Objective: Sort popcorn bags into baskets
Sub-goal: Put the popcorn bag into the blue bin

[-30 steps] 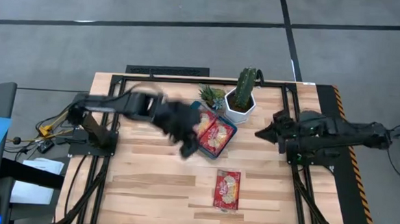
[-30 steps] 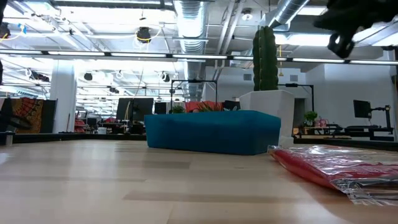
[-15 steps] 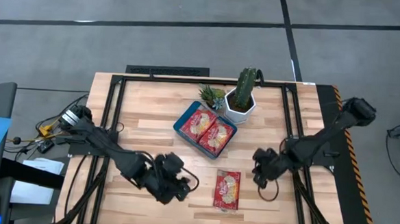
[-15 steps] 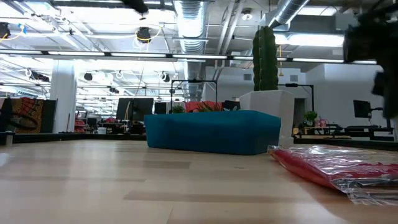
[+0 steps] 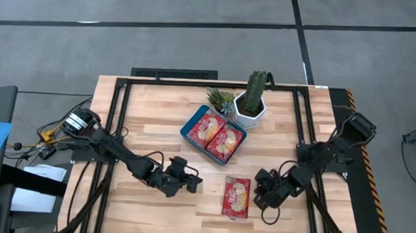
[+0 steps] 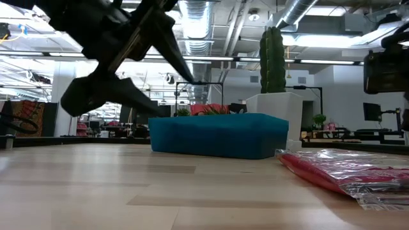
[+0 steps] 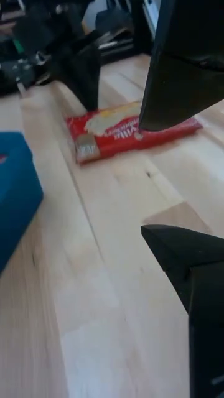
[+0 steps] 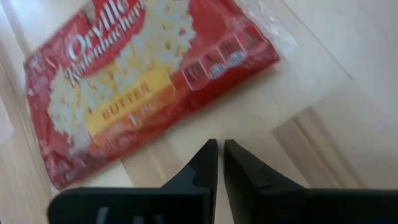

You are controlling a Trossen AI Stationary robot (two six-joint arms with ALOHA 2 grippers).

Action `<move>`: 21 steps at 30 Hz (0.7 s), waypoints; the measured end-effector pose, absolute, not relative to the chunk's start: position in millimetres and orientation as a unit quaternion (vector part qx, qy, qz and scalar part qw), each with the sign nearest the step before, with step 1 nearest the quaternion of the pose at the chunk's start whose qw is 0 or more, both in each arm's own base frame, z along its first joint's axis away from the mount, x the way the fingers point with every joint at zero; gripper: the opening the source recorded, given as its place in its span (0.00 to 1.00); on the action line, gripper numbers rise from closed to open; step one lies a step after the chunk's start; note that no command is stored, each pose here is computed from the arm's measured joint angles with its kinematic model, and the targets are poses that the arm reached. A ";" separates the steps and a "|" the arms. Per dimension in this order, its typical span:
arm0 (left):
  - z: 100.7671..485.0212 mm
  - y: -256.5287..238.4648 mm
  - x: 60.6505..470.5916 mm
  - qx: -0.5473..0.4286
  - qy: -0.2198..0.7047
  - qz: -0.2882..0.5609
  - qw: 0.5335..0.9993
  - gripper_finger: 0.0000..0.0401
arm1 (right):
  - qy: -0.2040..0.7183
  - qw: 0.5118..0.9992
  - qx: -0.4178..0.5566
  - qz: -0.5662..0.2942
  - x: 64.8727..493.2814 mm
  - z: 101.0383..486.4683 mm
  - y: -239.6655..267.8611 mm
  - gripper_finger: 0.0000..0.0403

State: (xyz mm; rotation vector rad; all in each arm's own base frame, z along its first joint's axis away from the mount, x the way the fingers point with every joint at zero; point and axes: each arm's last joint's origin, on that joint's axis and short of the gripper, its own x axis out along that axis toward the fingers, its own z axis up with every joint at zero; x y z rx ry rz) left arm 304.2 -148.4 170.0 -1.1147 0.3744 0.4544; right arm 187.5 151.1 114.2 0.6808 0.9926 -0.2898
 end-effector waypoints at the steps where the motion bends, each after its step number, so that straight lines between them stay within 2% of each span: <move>1: 169.7 -149.2 303.6 -0.522 0.177 0.212 0.807 0.61 | 0.459 0.816 0.322 -0.140 189.1 112.5 152.0 0.13; 8: 168.6 -150.1 303.0 -0.519 0.186 0.208 0.808 0.61 | 0.431 0.830 0.319 -0.158 197.7 112.8 155.2 0.13; 15: 150.9 -152.6 309.4 -0.515 0.177 0.218 0.810 0.61 | 0.423 0.840 0.303 -0.152 207.5 118.5 154.5 0.13; 21: 130.2 -158.1 323.5 -0.547 0.160 0.189 0.800 0.61 | 0.421 0.848 0.282 -0.155 226.2 115.7 151.0 0.13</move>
